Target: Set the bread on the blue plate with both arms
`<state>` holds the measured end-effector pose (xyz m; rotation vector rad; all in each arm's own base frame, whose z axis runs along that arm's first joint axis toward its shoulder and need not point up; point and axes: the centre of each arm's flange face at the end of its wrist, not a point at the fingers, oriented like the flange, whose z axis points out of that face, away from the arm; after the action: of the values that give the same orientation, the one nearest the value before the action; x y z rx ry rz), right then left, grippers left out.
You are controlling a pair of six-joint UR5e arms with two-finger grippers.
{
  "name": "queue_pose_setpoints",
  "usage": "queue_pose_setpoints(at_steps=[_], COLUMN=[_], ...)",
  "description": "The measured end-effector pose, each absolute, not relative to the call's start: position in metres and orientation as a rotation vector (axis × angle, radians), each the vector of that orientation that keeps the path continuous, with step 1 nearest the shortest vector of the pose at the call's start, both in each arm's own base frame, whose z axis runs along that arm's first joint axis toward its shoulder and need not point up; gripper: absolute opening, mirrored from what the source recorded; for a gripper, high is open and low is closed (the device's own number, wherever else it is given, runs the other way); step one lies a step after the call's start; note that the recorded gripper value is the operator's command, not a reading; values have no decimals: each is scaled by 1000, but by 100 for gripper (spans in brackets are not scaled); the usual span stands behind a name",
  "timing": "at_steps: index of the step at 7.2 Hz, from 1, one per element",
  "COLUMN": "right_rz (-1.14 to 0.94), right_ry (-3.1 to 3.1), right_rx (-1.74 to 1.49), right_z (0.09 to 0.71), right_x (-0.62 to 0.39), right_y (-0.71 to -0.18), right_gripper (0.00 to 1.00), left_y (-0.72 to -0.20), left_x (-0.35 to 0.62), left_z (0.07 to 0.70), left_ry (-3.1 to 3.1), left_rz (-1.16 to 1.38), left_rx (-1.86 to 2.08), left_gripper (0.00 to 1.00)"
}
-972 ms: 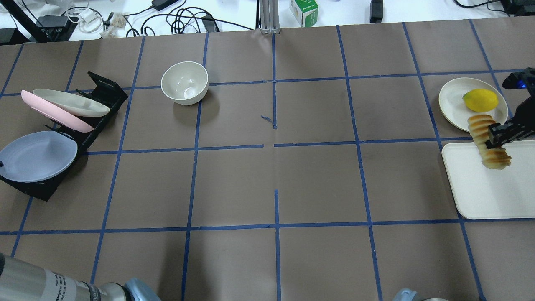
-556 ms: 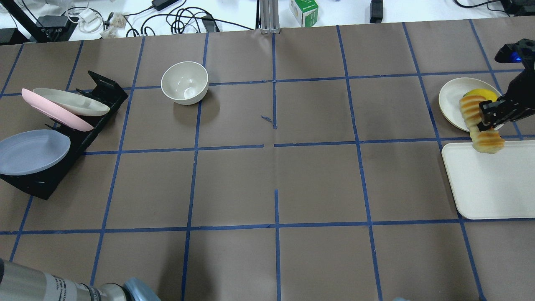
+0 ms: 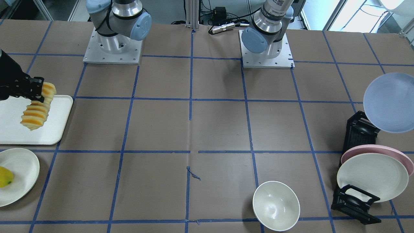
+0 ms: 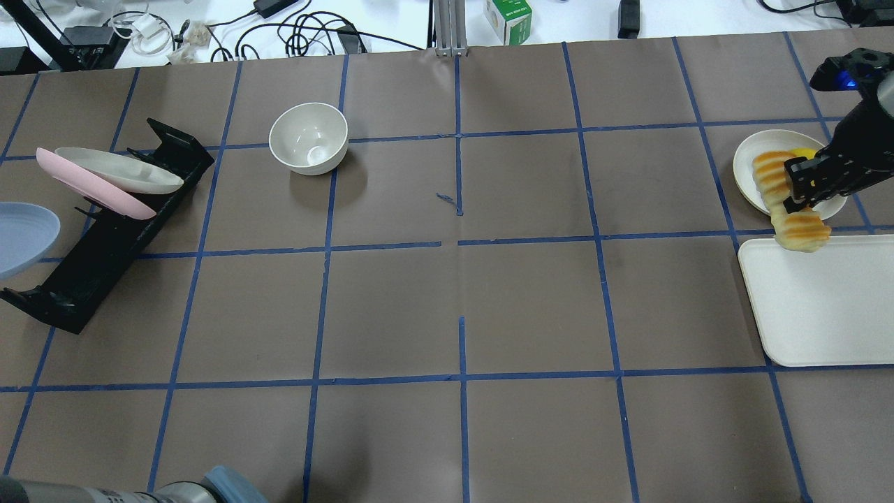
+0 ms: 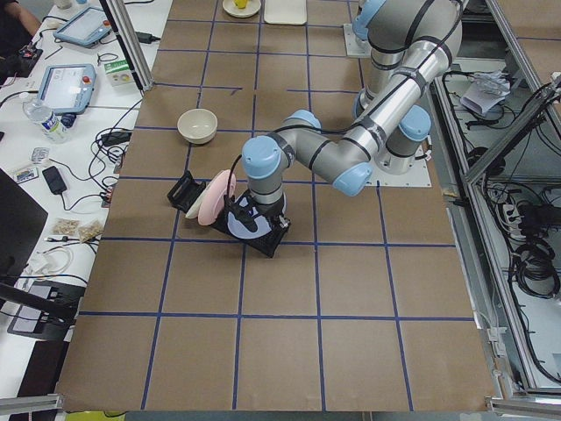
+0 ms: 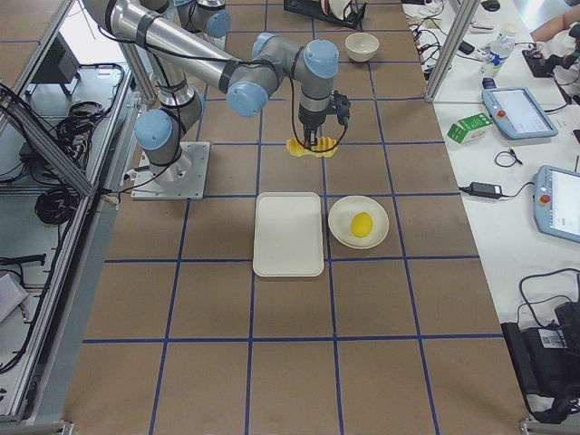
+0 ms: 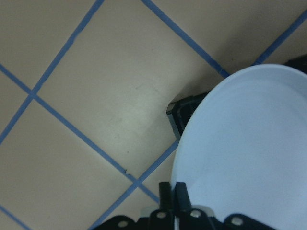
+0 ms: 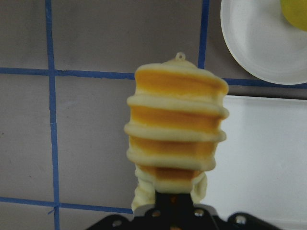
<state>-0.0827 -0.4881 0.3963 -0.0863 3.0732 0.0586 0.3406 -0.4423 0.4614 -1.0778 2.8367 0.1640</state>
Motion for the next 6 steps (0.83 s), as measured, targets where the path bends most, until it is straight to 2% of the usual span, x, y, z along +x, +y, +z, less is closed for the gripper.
queue_pose_setpoints(at_steps=[2,4,6], right_rz=[58,40,34], right_ry=[3077,3094,3095], right_rx=[-68,-55,-38], right_z=[406,418,424], right_x=[-71,-49,-38], right_y=[-488,-495,-498], right_gripper=[0,0,0], left_y=[-424,-457,-505], left_x=[283,193,78], left_z=[527,537,522], left_ry=[2895,3044,3160], left_rz=[114,12,-122], left_rx=[-1044,-909,-609], left_gripper=[0,0,0])
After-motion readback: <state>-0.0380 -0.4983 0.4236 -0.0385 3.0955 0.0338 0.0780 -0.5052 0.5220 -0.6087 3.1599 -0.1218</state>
